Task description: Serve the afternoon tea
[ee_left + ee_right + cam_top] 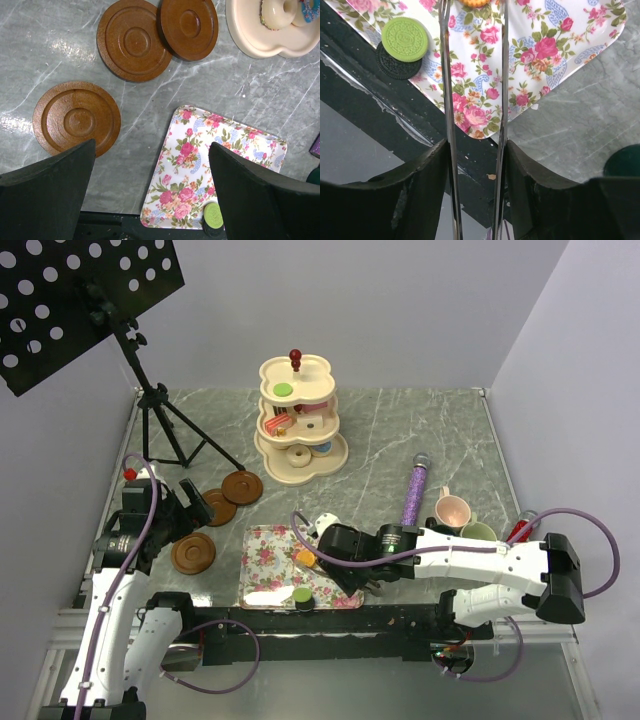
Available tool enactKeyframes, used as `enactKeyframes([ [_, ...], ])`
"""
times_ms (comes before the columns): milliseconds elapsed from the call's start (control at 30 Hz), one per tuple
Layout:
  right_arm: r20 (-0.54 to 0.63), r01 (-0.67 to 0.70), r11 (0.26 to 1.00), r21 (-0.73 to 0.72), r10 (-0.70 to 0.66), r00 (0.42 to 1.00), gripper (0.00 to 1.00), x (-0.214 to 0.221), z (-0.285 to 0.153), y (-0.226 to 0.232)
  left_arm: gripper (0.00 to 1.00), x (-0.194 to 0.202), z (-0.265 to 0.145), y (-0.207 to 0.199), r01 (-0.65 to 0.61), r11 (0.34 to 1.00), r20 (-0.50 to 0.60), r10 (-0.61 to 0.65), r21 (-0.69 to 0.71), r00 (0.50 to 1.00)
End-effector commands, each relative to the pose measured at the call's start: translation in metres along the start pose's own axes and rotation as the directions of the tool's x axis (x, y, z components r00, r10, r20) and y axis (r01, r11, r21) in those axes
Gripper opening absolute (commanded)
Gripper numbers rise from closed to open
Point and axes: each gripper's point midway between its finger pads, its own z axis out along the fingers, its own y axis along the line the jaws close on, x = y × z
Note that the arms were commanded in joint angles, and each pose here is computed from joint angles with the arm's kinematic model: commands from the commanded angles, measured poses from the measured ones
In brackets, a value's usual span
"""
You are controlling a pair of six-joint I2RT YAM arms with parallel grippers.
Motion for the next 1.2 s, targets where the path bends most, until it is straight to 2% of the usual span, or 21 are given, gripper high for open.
enactKeyframes([
  [0,0.007,-0.008,1.000,0.027,0.008,1.000,0.49,-0.001,0.003,-0.002,1.00,-0.006,-0.002,-0.004,0.005,1.000,0.028,-0.006,0.019,1.000],
  [200,0.040,-0.012,1.000,0.016,0.012,0.999,0.38,-0.007,-0.003,-0.001,1.00,-0.007,-0.002,-0.003,0.008,1.000,0.030,-0.009,0.015,1.000],
  [367,0.130,-0.029,0.999,0.033,0.024,0.991,0.35,-0.032,-0.025,-0.008,1.00,-0.006,-0.002,-0.003,0.010,1.000,0.030,-0.011,0.012,0.999],
  [633,0.381,-0.141,0.989,0.040,0.115,0.917,0.34,-0.116,-0.104,-0.058,1.00,-0.006,-0.001,-0.003,0.007,1.000,0.026,-0.008,0.013,1.000],
  [767,0.458,-0.186,0.976,0.110,0.116,0.881,0.34,-0.158,-0.137,-0.093,1.00,-0.005,0.000,-0.003,0.008,1.000,0.019,-0.008,0.012,1.000],
  [1033,0.591,-0.247,0.959,0.137,0.121,0.797,0.34,-0.233,-0.169,-0.133,1.00,-0.005,0.000,-0.003,0.004,1.000,0.019,-0.005,0.014,1.000],
  [1167,0.622,-0.266,0.954,0.140,0.124,0.773,0.34,-0.257,-0.175,-0.147,1.00,-0.005,0.000,-0.003,0.007,1.000,0.017,-0.007,0.010,1.000],
])
